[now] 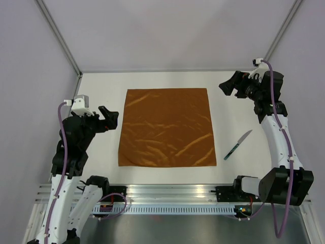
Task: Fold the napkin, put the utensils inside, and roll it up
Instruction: Fold the napkin
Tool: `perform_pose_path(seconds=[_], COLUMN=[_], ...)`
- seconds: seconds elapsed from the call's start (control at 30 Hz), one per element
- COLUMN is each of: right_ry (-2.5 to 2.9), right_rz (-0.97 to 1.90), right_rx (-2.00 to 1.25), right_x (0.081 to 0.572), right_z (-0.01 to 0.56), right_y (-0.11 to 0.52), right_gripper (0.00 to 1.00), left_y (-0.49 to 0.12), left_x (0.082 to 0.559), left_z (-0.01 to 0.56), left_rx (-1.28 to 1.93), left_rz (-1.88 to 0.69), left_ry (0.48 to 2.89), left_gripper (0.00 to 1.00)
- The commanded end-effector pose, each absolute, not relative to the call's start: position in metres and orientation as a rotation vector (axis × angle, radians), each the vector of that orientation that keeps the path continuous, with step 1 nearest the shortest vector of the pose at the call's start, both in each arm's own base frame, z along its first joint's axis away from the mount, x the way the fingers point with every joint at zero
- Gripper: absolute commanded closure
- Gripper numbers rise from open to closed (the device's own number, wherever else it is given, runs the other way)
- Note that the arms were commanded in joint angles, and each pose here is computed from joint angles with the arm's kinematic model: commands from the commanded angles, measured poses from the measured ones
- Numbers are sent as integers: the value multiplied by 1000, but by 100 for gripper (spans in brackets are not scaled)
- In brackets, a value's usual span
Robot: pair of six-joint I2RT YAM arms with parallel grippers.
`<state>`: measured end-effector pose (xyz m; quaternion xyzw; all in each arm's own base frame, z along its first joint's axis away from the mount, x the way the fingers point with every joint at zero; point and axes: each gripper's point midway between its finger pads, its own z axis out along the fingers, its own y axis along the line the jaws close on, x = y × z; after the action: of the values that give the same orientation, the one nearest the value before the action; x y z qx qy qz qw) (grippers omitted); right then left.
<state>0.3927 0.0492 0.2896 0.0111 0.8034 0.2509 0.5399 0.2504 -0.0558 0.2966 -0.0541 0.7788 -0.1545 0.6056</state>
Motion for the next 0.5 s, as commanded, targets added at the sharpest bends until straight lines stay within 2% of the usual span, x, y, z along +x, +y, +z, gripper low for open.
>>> perform_pose_path(seconds=[0.0,0.27,0.3,0.47], right_ry=[1890,1874,1875,1923], right_rz=[554,489,492,405], right_rx=[25,-85,-153,-456], right_x=[394,397,395,379], right_z=[295,295,293,261], right_y=[43,59,84,182], right_gripper=[2,2,2,14], left_y=[-57,-54,-53,-50], left_x=[248,251,253,262], left_z=[293,297,302,338], left_rx=[-81,-91,-91,-110], left_rz=[-347,-330,-322,-307], left_ry=[1814,1805,1796,1752], left_gripper=[0,0,0,0])
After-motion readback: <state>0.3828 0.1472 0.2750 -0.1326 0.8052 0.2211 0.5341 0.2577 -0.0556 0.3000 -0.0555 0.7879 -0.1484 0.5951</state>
